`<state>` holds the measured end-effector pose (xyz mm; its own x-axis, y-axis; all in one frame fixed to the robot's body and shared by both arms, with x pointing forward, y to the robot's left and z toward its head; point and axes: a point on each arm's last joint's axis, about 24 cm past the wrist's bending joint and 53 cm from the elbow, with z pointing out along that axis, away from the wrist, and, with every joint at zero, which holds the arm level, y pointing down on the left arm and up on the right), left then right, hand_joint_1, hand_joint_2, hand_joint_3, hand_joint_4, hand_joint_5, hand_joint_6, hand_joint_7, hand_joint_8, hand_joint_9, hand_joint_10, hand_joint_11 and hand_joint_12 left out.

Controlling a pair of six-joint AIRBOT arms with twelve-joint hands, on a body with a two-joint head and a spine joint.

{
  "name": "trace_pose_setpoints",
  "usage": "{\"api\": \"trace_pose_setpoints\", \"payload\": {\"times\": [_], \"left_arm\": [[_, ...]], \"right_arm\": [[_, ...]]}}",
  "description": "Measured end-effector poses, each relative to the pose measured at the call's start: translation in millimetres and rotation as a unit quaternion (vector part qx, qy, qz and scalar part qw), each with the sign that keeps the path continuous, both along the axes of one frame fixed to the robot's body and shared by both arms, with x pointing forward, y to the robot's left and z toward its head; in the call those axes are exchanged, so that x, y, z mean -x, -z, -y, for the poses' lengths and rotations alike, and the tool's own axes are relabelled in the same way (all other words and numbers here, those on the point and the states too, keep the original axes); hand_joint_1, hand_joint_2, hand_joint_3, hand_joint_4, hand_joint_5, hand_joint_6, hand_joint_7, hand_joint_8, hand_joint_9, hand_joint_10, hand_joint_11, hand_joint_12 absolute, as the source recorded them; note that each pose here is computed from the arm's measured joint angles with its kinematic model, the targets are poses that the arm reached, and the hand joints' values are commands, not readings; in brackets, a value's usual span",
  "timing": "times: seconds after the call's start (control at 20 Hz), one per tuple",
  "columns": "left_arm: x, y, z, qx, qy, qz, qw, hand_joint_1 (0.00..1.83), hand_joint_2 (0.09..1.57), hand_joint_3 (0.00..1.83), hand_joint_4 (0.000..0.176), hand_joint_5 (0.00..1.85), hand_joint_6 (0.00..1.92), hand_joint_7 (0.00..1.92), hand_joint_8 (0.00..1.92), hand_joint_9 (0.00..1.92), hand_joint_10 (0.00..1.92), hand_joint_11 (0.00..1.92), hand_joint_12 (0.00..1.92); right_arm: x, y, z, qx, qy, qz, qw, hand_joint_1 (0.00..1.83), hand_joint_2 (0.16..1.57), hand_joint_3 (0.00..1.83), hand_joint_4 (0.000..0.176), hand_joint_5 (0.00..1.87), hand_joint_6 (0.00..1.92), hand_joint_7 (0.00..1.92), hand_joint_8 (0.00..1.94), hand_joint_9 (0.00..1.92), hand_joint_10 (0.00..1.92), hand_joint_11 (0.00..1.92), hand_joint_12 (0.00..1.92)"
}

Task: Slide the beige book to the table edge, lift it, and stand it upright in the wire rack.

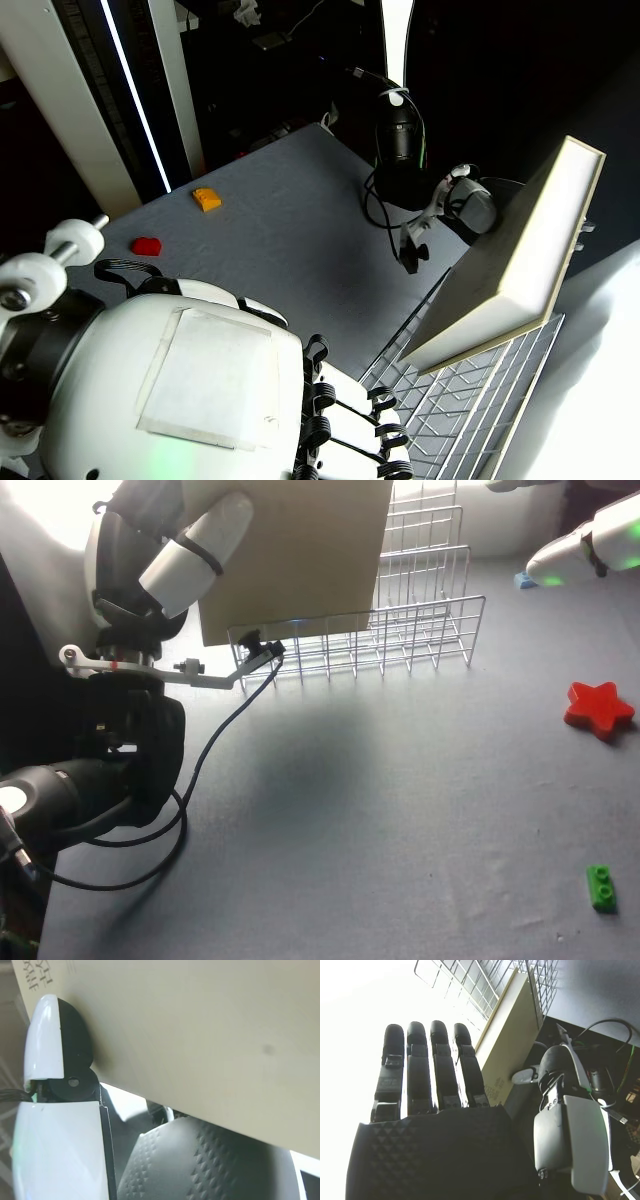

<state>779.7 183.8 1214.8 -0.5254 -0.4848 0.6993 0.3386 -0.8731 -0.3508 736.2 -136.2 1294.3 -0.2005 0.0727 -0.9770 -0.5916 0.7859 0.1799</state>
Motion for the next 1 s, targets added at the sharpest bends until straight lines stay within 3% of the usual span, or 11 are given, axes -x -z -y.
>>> {"api": "trace_pose_setpoints", "payload": {"times": [0.1, 0.15, 0.25, 0.3, 0.35, 0.4, 0.7, 0.95, 1.0], "left_arm": [[1, 0, 1.1, -0.001, 0.001, 0.002, 1.0000, 1.49, 1.15, 0.00, 0.000, 0.82, 1.08, 0.82, 1.22, 0.84, 1.31, 0.74, 1.58], [1, -1, 1.5, -0.001, 0.000, 0.003, 1.0000, 1.39, 1.16, 0.00, 0.000, 0.83, 1.09, 0.85, 1.21, 0.84, 1.37, 0.76, 1.42], [3, -3, 10.1, -0.007, 0.007, 0.010, 0.9999, 1.36, 1.17, 0.00, 0.000, 0.86, 1.08, 0.82, 1.25, 0.82, 1.40, 0.76, 1.36], [5, -6, 17.7, -0.020, 0.017, 0.017, 0.9995, 1.46, 1.16, 0.00, 0.000, 0.86, 1.06, 0.81, 1.23, 0.83, 1.32, 0.73, 1.55], [7, -10, 24.7, -0.030, 0.026, 0.025, 0.9989, 1.48, 1.15, 0.00, 0.000, 0.87, 1.05, 0.81, 1.23, 0.82, 1.30, 0.72, 1.59], [9, -10, 30.1, -0.032, 0.034, 0.028, 0.9986, 1.36, 1.18, 0.00, 0.000, 0.83, 1.12, 0.81, 1.26, 0.82, 1.40, 0.76, 1.37], [11, -5, 35.6, -0.015, 0.037, 0.020, 0.9990, 1.38, 1.16, 0.00, 0.000, 0.88, 1.06, 0.83, 1.23, 0.83, 1.36, 0.78, 1.40], [14, 0, 51.8, -0.010, 0.049, 0.018, 0.9986, 1.36, 1.17, 0.00, 0.000, 0.86, 1.08, 0.81, 1.27, 0.82, 1.41, 0.79, 1.34], [14, 1, 52.4, -0.010, 0.050, 0.017, 0.9986, 1.47, 1.16, 0.00, 0.000, 0.86, 1.04, 0.82, 1.23, 0.83, 1.33, 0.76, 1.52]], "right_arm": [[1, 0, -2, 0.000, -0.002, -0.001, 1.0000, 0.10, 1.14, 0.00, 0.000, 0.28, 0.00, 0.27, 0.00, 0.25, 0.00, 0.00, 0.60], [1, 0, -2, 0.000, -0.002, -0.001, 1.0000, 0.10, 1.14, 0.00, 0.000, 0.29, 0.00, 0.28, 0.00, 0.25, 0.00, 0.00, 0.62], [1, 0, -1, 0.000, -0.002, 0.000, 1.0000, 0.09, 1.14, 0.00, 0.000, 0.28, 0.00, 0.27, 0.00, 0.24, 0.00, 0.00, 0.64], [1, 0, -2, 0.000, -0.002, 0.000, 1.0000, 0.10, 1.14, 0.00, 0.000, 0.26, 0.00, 0.26, 0.00, 0.23, 0.00, 0.00, 0.64], [1, 0, -2, 0.000, -0.002, 0.000, 1.0000, 0.12, 1.14, 0.00, 0.000, 0.28, 0.01, 0.27, 0.01, 0.25, 0.01, 0.00, 0.64], [2, 0, -2, 0.000, -0.003, 0.000, 1.0000, 0.10, 1.15, 0.00, 0.000, 0.28, 0.00, 0.27, 0.00, 0.24, 0.00, 0.00, 0.63], [2, 0, -4, 0.000, -0.004, 0.000, 1.0000, 0.10, 1.14, 0.00, 0.000, 0.31, 0.00, 0.29, 0.00, 0.27, 0.00, 0.00, 0.69], [2, 0, -5, 0.002, -0.005, 0.002, 1.0000, 0.13, 1.13, 0.00, 0.000, 0.33, 0.01, 0.31, 0.01, 0.28, 0.01, 0.00, 0.71], [2, 0, -5, 0.002, -0.005, 0.002, 1.0000, 0.14, 1.13, 0.00, 0.000, 0.32, 0.00, 0.30, 0.00, 0.27, 0.00, 0.00, 0.68]]}}
